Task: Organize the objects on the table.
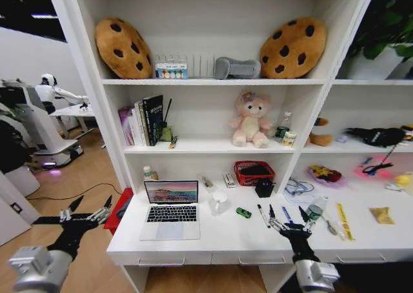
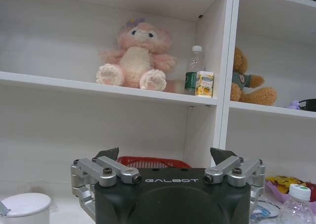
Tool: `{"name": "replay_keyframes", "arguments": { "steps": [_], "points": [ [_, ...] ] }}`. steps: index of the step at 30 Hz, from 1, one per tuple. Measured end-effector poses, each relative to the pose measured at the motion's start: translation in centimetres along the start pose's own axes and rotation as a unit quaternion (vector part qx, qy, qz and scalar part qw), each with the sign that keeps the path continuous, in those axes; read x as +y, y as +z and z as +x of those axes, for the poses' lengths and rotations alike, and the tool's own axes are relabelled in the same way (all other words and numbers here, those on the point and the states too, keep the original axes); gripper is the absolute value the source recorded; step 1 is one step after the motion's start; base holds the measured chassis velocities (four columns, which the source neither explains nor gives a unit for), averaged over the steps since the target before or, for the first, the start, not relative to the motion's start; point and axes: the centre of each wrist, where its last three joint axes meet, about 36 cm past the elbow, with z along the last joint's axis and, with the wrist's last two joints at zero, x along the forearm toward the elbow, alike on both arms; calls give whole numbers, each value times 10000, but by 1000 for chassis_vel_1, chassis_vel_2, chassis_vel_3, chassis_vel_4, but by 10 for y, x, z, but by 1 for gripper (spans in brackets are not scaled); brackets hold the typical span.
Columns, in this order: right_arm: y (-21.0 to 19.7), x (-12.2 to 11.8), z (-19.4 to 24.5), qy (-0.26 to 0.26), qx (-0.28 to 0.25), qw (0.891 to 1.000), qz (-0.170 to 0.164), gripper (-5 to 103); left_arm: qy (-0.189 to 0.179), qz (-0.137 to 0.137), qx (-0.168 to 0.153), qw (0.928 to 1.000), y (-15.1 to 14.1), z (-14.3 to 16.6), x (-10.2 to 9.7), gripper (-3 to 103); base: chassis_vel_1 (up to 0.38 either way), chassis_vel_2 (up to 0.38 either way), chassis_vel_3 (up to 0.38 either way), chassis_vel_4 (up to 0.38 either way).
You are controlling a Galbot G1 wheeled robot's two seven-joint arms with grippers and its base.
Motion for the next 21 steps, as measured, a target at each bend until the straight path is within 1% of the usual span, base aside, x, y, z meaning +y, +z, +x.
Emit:
{"name": "replay_keyframes", "arguments": {
  "steps": [1, 2, 3, 5, 6, 7, 8, 10, 11, 12, 13, 14, 15, 17, 18, 19, 20, 21],
  "points": [
    [4, -1, 0, 17, 15, 10000, 24, 100, 124, -176, 11, 9998, 4, -7, 7, 72, 0, 0, 0, 0],
    [6, -2, 0, 28, 22, 10000, 41, 100, 166, -270, 16, 9995, 5, -11, 10, 66, 0, 0, 0, 0],
    [6, -2, 0, 28, 22, 10000, 41, 100, 166, -270, 16, 9995, 5, -11, 10, 66, 0, 0, 0, 0],
    [12, -7, -2, 84, 54, 9999, 106, 100, 424, -748, 9, 9963, 6, -36, 30, 55, 0, 0, 0, 0],
    [13, -8, -3, 95, 58, 9999, 120, 100, 539, -910, -1, 9944, 6, -45, 36, 50, 0, 0, 0, 0],
    [13, -8, -3, 95, 58, 9999, 120, 100, 539, -910, -1, 9944, 6, -45, 36, 50, 0, 0, 0, 0],
    [14, -9, -3, 111, 63, 9998, 130, 100, 622, -1028, -4, 9928, 5, -53, 41, 50, 0, 0, 0, 0],
    [19, -11, -7, 195, 93, 9996, 161, 100, 861, -1354, -50, 9870, 0, -83, 58, 38, 0, 0, 0, 0],
    [19, -11, -7, 195, 93, 9996, 161, 100, 861, -1354, -50, 9870, 0, -83, 58, 38, 0, 0, 0, 0],
    [21, -12, -9, 219, 119, 9995, 183, 100, 960, -1511, -91, 9838, -4, -98, 66, 28, 0, 0, 0, 0],
    [23, -13, -10, 230, 137, 9994, 198, 100, 1088, -1673, -135, 9798, -6, -112, 72, 22, 0, 0, 0, 0],
    [24, -13, -11, 236, 149, 9994, 208, 100, 1188, -1814, -146, 9761, -7, -121, 75, 22, 0, 0, 0, 0],
    [24, -13, -11, 236, 149, 9994, 208, 100, 1188, -1814, -146, 9761, -7, -121, 75, 22, 0, 0, 0, 0],
    [26, -14, -12, 245, 167, 9993, 222, 100, 1376, -2052, -141, 9689, -10, -136, 81, 12, 0, 0, 0, 0],
    [27, -15, -12, 258, 189, 9992, 246, 100, 1527, -2220, -127, 9629, -14, -146, 86, 6, 0, 0, 0, 0],
    [28, -16, -12, 278, 208, 9990, 280, 100, 1693, -2352, -99, 9570, -18, -154, 90, 6, 0, 0, 0, 0],
    [28, -16, -12, 278, 208, 9990, 280, 100, 1693, -2352, -99, 9570, -18, -154, 90, 6, 0, 0, 0, 0],
    [28, -16, -12, 284, 213, 9989, 291, 100, 1774, -2408, -84, 9542, -20, -157, 91, 2, 0, 0, 0, 0]
  ]
}}
